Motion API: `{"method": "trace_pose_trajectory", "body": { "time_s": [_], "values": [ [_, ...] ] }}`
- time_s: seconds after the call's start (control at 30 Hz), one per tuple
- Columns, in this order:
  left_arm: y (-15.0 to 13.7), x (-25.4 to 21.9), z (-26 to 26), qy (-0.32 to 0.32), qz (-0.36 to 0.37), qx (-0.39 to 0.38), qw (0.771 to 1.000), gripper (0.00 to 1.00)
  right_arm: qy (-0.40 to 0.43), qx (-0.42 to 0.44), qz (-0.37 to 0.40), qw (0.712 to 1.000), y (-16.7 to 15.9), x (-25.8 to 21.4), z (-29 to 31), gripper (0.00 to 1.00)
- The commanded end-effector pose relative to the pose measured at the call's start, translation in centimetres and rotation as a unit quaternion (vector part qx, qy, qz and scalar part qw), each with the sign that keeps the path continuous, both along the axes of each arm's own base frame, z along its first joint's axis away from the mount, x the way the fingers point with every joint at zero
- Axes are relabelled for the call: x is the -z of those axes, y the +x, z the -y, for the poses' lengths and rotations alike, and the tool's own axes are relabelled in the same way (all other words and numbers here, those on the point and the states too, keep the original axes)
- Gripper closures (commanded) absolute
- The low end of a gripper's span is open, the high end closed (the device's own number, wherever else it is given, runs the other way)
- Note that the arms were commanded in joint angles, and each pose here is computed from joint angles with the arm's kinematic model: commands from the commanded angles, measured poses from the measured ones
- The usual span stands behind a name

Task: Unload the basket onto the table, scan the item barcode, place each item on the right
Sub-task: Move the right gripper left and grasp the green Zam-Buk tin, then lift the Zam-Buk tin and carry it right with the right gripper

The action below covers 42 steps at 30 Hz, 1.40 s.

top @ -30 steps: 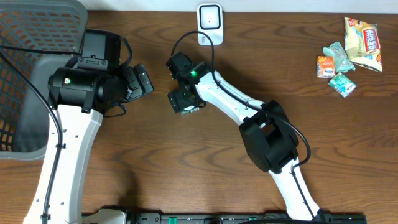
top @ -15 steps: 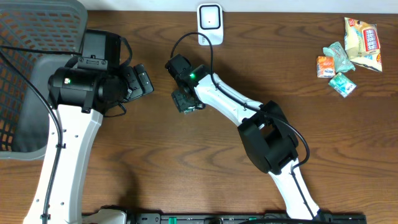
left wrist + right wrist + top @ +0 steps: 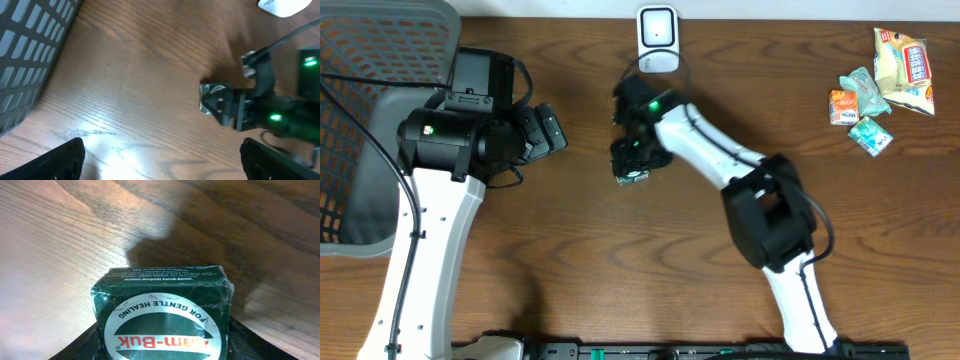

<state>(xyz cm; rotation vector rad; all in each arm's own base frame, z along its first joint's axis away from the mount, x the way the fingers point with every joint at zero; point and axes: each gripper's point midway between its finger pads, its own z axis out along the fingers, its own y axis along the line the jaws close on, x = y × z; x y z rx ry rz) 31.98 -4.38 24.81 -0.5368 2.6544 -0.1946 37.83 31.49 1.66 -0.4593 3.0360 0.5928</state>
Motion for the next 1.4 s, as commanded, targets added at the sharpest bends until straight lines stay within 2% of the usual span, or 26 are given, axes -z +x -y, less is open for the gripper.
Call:
{"method": "trace_pose_trajectory", "body": {
  "time_s": [0.0,0.17,0.27,0.37,0.47,0.53,0.73,0.87,0.93,1.07,1.23,1.37],
  "values": [
    [0.0,-0.4,-0.2,0.005,0.006,0.0,1.0,0.02,0.147,0.014,-0.08,0.986,-0.6,-4.4,-0.9,0.45],
    [0.0,-0.4,-0.2,0.005,0.006,-0.001,1.0,0.02,0.159,0.052,-0.105,0.98,0.6,-4.8,1.9,0.47],
    [0.0,-0.4,-0.2,0.005,0.006,0.0,1.0,0.02,0.208,0.058,-0.13,0.968,0.7,-6.1,2.0,0.46],
    [0.0,-0.4,-0.2,0.005,0.006,-0.001,1.0,0.02,0.293,0.052,-0.165,0.94,0.6,-8.8,1.4,0.46],
    [0.0,-0.4,-0.2,0.005,0.005,-0.001,1.0,0.02,0.389,0.047,-0.205,0.897,0.7,-12.3,1.1,0.46],
    [0.0,-0.4,-0.2,0.005,0.005,-0.001,1.0,0.02,0.414,0.065,-0.235,0.877,1.0,-13.6,1.5,0.47],
    [0.0,-0.4,-0.2,0.005,0.006,0.0,1.0,0.02,0.393,0.185,-0.341,0.834,2.6,-14.1,3.6,0.55],
    [0.0,-0.4,-0.2,0.005,0.006,-0.001,1.0,0.02,0.36,0.27,-0.418,0.79,3.3,-14.1,4.6,0.61],
    [0.0,-0.4,-0.2,0.005,0.006,0.0,1.0,0.02,0.349,0.305,-0.446,0.766,4.0,-14.2,5.0,0.66],
    [0.0,-0.4,-0.2,0.005,0.006,0.0,1.0,0.02,0.345,0.343,-0.468,0.738,5.7,-14.6,5.1,0.67],
    [0.0,-0.4,-0.2,0.005,0.006,0.0,1.0,0.02,0.352,0.369,-0.443,0.737,8.0,-14.6,4.9,0.67],
    [0.0,-0.4,-0.2,0.005,0.006,0.0,1.0,0.02,0.349,0.377,-0.422,0.747,8.4,-14.1,4.8,0.68]
  ]
}}
